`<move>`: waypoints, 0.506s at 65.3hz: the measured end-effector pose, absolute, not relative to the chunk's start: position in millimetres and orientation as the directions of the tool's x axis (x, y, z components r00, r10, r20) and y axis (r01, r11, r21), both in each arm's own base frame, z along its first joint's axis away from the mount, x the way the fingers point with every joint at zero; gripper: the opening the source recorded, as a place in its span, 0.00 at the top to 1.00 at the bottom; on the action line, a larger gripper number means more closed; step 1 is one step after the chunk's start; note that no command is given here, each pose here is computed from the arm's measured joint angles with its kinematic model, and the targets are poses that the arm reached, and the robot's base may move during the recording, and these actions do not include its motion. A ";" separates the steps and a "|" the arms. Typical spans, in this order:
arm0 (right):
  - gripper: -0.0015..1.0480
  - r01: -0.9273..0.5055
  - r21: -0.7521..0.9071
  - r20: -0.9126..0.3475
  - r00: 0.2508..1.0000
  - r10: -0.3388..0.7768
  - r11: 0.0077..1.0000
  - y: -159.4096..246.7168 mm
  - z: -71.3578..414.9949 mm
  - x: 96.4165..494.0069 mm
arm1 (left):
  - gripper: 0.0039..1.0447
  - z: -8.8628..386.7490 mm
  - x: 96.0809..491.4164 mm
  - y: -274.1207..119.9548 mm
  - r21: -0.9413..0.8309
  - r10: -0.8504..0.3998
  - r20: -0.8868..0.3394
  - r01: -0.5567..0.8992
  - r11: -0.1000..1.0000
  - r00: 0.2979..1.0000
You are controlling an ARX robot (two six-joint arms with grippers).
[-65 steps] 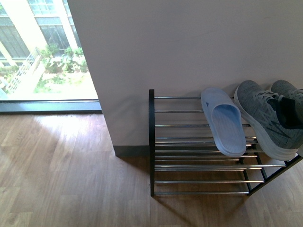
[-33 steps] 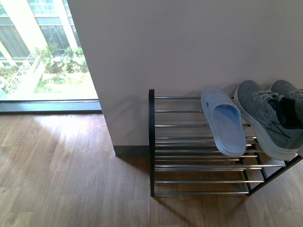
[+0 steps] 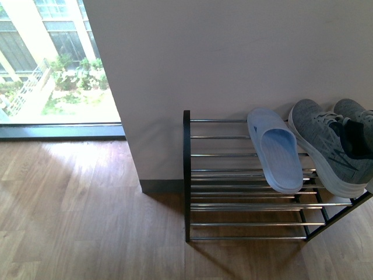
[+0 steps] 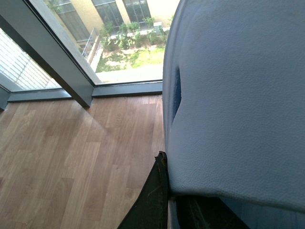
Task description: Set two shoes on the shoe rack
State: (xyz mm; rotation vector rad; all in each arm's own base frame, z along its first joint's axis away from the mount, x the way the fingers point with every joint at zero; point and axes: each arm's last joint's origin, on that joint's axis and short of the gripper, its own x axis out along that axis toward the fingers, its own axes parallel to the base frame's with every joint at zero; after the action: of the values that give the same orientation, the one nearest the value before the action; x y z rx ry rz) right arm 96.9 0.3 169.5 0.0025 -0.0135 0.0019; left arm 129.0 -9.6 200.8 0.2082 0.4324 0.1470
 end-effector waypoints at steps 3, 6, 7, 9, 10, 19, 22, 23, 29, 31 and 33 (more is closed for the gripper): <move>0.74 -0.002 0.002 0.014 1.000 0.002 1.000 0.3 169.5 96.9 | 0.99 200.8 129.0 -9.6 0.231 0.185 -0.399 -0.097 0.968 0.898; 0.68 -0.002 0.002 0.014 1.000 0.002 1.000 0.3 169.5 96.9 | 0.99 200.8 129.0 -9.6 0.231 0.185 -0.399 -0.097 0.968 0.898; 0.66 -0.002 0.002 0.014 1.000 0.002 1.000 0.3 169.5 96.9 | 0.99 200.8 129.0 -9.6 0.231 0.185 -0.399 -0.097 0.968 0.898; 0.61 -0.002 0.002 0.014 1.000 0.002 1.000 0.3 169.5 96.9 | 0.99 200.8 129.0 -9.6 0.231 0.185 -0.399 -0.097 0.968 0.898; 0.59 -0.002 0.002 0.014 1.000 0.002 1.000 0.3 169.5 96.9 | 0.99 200.8 129.0 -9.6 0.231 0.185 -0.399 -0.097 0.968 0.898; 0.39 -0.006 0.002 0.014 1.000 0.006 1.000 0.4 169.5 96.9 | 0.99 200.9 129.0 -9.4 0.233 0.191 -0.399 -0.103 0.967 0.897; 0.33 -0.007 0.002 0.014 1.000 0.007 1.000 0.4 169.5 96.9 | 0.99 201.0 128.9 -9.3 0.234 0.193 -0.398 -0.104 0.967 0.897; 0.29 -0.007 0.002 0.014 1.000 0.006 1.000 0.4 169.5 96.9 | 0.99 201.0 128.9 -9.3 0.234 0.193 -0.397 -0.105 0.967 0.897; 0.09 0.001 0.003 0.014 1.000 -0.002 1.000 0.2 169.4 96.8 | 0.99 200.8 128.9 -9.6 0.231 0.185 -0.399 -0.097 0.968 0.898; 0.09 0.003 0.003 0.013 1.000 -0.003 1.000 0.1 169.4 96.9 | 0.99 200.6 129.1 -9.6 0.231 0.185 -0.401 -0.096 0.968 0.897; 0.09 0.004 0.003 0.012 1.000 -0.004 1.000 0.1 169.3 96.9 | 0.99 200.5 129.1 -9.7 0.230 0.182 -0.402 -0.094 0.969 0.898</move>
State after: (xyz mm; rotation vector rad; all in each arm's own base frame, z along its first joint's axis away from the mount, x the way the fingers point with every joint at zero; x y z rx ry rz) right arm 96.9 0.1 169.3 0.0029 -0.0116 -0.0038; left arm 129.1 -9.7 200.5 0.2080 0.4342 0.1438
